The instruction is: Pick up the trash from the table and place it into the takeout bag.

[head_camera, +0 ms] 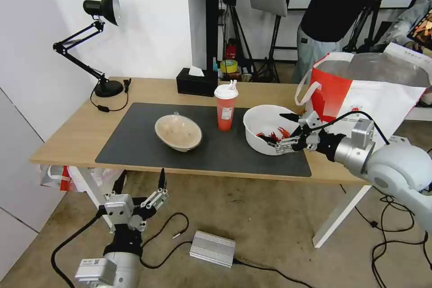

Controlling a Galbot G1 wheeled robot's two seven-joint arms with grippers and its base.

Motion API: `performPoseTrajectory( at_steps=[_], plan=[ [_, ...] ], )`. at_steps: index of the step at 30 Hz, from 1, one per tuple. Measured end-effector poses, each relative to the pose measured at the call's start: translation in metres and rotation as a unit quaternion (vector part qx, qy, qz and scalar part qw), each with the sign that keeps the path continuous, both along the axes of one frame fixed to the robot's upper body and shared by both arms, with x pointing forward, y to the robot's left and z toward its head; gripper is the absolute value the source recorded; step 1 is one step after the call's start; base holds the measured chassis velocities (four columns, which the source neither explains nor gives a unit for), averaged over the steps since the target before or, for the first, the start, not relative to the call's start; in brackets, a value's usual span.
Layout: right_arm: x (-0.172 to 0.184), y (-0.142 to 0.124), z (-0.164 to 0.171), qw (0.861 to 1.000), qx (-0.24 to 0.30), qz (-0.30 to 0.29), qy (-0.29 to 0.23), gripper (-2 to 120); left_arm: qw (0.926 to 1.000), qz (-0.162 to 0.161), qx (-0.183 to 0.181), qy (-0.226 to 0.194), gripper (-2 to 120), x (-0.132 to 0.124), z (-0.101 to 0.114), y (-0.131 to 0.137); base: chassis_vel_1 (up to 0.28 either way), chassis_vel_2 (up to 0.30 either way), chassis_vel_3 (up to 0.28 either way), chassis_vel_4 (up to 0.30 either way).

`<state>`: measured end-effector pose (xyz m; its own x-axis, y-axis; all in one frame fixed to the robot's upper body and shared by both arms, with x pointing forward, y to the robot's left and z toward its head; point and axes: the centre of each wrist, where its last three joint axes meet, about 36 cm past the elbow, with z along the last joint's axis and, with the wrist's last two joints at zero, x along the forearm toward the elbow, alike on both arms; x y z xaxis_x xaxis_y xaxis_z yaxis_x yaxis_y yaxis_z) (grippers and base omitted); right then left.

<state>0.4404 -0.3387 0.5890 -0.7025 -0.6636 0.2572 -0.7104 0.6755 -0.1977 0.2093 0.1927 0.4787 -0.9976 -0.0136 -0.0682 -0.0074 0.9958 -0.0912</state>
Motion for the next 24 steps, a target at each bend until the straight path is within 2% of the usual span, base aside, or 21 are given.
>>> performPoseTrajectory(
  at_steps=[24],
  plan=[
    [0.01, -0.008, -0.001, 0.999, -0.021, 0.013, 0.046, 100, 1.0, 0.002, -0.003, 0.0, 100, -0.003, 0.001, -0.003, 0.0, 0.0, 0.0, 0.0]
  ],
)
